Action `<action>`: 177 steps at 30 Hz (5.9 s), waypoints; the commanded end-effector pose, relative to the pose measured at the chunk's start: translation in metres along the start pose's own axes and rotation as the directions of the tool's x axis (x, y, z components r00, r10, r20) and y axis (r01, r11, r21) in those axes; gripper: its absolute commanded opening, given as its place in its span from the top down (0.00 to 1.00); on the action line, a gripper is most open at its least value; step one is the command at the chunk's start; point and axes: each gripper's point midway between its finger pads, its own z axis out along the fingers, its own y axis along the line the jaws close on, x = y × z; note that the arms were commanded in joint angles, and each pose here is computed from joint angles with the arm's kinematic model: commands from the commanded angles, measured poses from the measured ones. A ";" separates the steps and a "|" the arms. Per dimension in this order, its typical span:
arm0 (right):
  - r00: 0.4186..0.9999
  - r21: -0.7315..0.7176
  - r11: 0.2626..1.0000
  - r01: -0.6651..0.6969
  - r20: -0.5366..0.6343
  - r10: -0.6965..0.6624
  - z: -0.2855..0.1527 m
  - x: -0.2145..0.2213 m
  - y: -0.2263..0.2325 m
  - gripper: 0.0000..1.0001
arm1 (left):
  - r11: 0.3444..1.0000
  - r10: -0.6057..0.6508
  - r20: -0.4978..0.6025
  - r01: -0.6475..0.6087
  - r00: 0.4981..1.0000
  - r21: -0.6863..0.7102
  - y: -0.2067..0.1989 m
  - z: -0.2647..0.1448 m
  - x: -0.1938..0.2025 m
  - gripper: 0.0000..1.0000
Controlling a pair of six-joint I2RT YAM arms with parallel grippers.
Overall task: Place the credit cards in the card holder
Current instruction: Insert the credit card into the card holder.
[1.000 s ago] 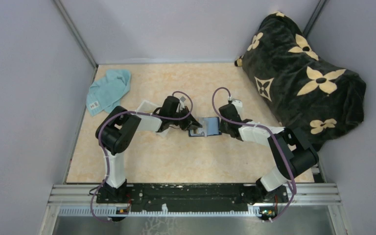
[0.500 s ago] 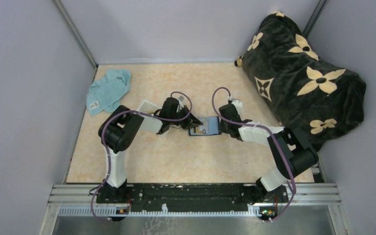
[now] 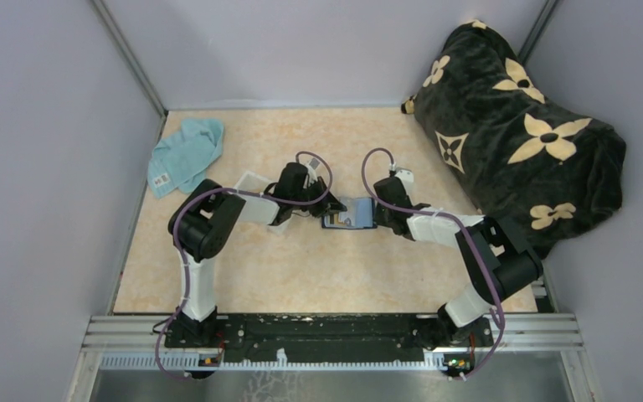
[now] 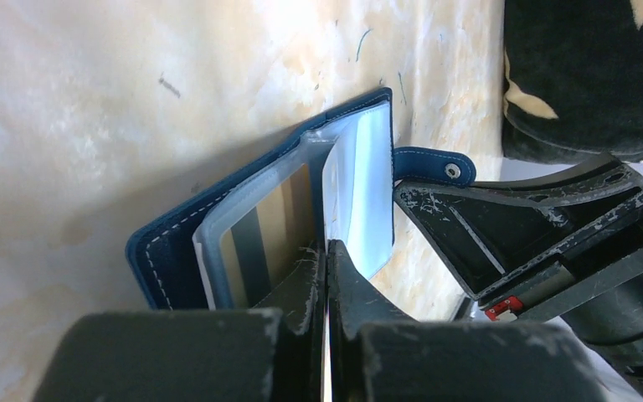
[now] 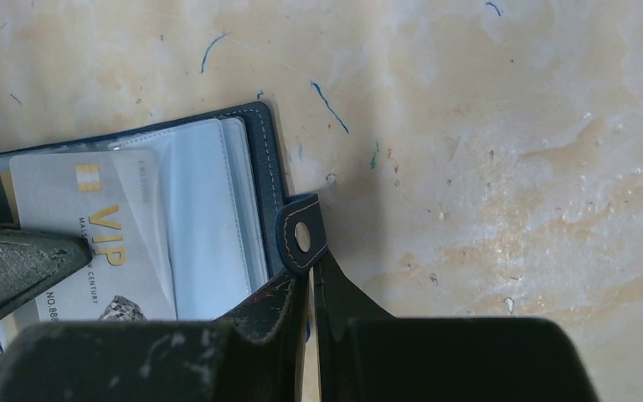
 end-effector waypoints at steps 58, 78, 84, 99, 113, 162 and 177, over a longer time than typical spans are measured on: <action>0.982 0.026 0.997 0.076 -0.174 -0.071 0.018 0.042 -0.011 0.93 | 0.994 0.106 -0.067 -0.104 0.992 0.040 0.023 -0.021 -0.041 0.88; 0.990 0.012 0.995 0.104 -0.092 -0.102 0.014 -0.006 0.011 0.71 | 0.995 0.097 -0.100 -0.095 0.990 0.022 0.030 -0.023 -0.031 0.93; 0.990 -0.006 0.994 0.112 -0.087 -0.112 0.017 -0.015 0.020 0.69 | 0.996 0.093 -0.110 -0.092 0.990 0.014 0.033 -0.022 -0.029 0.93; 0.989 0.044 0.989 0.138 -0.062 -0.135 0.035 -0.031 0.023 0.68 | 0.996 0.092 -0.123 -0.092 0.988 0.006 0.038 -0.021 -0.026 0.94; 0.991 0.101 0.986 0.135 -0.016 -0.134 0.043 -0.036 0.012 0.85 | 0.996 0.082 -0.128 -0.084 0.988 -0.009 0.044 -0.024 -0.020 0.94; 0.990 0.062 0.991 0.122 -0.076 -0.117 0.038 -0.003 0.001 1.00 | 0.997 -0.071 0.061 0.069 0.996 0.045 0.036 -0.012 -0.041 0.90; 0.990 0.051 0.992 0.116 -0.082 -0.112 0.038 -0.002 0.003 1.00 | 1.000 0.008 -0.045 -0.009 0.999 -0.030 0.032 0.004 -0.009 0.83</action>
